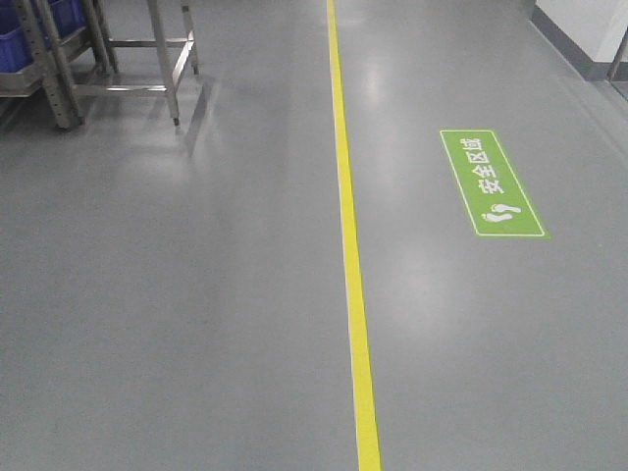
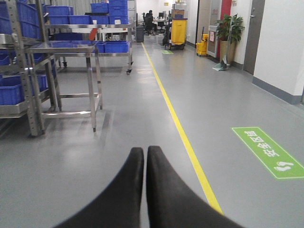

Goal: Pour parts from conveyor to right shelf
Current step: 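Drive along the yellow floor line past the bin carts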

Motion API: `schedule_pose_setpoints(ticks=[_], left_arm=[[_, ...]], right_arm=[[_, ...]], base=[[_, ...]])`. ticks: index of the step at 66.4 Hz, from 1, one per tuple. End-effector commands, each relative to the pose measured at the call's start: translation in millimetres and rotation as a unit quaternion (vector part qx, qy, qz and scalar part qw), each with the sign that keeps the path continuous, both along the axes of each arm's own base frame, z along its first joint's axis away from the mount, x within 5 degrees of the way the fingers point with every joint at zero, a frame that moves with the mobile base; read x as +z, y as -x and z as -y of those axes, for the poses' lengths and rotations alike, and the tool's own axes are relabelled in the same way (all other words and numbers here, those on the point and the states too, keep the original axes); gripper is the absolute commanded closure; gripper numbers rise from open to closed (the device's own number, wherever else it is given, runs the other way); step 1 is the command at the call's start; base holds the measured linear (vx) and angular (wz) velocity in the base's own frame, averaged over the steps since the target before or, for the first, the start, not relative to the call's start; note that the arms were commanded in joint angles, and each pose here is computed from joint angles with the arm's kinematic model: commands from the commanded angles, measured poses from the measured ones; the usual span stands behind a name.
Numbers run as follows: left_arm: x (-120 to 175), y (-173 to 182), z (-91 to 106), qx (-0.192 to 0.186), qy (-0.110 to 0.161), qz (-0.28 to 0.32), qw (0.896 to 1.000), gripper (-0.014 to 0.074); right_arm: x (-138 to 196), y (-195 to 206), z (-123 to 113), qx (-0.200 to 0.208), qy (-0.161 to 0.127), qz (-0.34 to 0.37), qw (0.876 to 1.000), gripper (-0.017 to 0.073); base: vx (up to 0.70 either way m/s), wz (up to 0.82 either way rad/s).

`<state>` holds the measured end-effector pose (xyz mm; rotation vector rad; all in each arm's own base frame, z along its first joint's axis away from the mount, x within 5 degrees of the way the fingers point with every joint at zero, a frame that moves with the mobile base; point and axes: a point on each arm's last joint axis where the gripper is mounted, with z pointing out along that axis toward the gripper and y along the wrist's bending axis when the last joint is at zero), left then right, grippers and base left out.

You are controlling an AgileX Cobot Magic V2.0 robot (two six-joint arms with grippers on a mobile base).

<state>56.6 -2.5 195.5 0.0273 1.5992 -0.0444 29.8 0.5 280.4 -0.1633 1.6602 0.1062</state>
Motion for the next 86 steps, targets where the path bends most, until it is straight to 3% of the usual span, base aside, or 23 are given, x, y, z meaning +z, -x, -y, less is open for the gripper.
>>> schedule_pose_setpoints(ticks=[1, 41, 86], left_arm=[[14.4, 2.1, 0.4, -0.004, 0.010, 0.055, 0.998, 0.0600], [14.4, 2.1, 0.4, -0.004, 0.010, 0.055, 0.998, 0.0600], [14.4, 2.1, 0.4, -0.004, 0.010, 0.055, 0.998, 0.0600]], right_arm=[[15.4, 0.4, -0.3, 0.001, 0.001, 0.049, 0.999, 0.0564], [14.9, 0.4, -0.2, 0.001, 0.002, 0.046, 0.999, 0.0564], [14.7, 0.4, -0.2, 0.000, 0.002, 0.045, 0.999, 0.0564]], base=[[0.56, -0.14], [0.61, -0.11], [0.71, 0.11]])
